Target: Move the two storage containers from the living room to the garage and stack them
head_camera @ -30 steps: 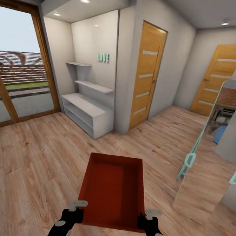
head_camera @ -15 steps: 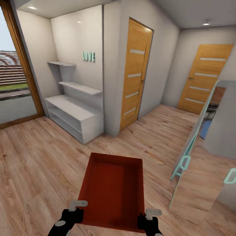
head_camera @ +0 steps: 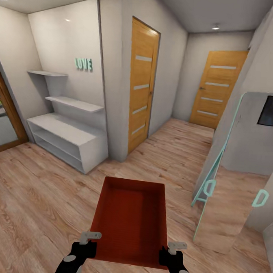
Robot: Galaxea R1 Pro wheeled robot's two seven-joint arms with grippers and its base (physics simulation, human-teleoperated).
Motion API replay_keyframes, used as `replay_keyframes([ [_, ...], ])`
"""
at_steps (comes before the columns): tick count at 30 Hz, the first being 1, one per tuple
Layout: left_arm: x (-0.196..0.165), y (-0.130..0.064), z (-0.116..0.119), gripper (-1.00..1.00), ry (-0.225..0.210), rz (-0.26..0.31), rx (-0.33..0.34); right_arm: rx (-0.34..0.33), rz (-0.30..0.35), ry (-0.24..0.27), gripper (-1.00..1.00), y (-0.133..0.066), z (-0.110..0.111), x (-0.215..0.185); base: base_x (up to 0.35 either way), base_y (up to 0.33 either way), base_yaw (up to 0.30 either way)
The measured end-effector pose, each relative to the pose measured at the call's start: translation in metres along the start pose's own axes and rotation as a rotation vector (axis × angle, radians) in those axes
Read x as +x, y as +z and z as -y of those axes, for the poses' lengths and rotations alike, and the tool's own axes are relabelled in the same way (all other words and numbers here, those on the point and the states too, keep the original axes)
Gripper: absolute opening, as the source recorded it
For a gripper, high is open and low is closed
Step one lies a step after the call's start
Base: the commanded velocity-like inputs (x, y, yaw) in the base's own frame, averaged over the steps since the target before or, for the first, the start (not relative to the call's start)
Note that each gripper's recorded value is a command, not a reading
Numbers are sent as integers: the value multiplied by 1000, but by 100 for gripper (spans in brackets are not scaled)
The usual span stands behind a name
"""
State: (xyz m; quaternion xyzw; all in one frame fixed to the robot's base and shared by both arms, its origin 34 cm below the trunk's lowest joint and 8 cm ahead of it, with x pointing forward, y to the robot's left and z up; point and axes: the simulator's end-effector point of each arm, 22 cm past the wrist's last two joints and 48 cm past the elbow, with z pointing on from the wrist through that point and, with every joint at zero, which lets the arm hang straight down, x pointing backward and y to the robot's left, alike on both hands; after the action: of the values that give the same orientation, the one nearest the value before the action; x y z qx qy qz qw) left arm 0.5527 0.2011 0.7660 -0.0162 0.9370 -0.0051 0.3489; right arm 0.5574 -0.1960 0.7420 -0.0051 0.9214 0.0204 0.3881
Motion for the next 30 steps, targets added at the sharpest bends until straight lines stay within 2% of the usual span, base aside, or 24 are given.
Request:
replay_keyframes([
  [11,0,0,0,-100,0,0,0,0,0,0,-100,0,0,0,198,271,-233],
  [23,0,0,0,-100,0,0,0,0,0,0,-100,0,0,0,168,283,-65],
  [30,0,0,0,-100,0,0,0,1,0,1,-100,0,0,0,310,24,-258],
])
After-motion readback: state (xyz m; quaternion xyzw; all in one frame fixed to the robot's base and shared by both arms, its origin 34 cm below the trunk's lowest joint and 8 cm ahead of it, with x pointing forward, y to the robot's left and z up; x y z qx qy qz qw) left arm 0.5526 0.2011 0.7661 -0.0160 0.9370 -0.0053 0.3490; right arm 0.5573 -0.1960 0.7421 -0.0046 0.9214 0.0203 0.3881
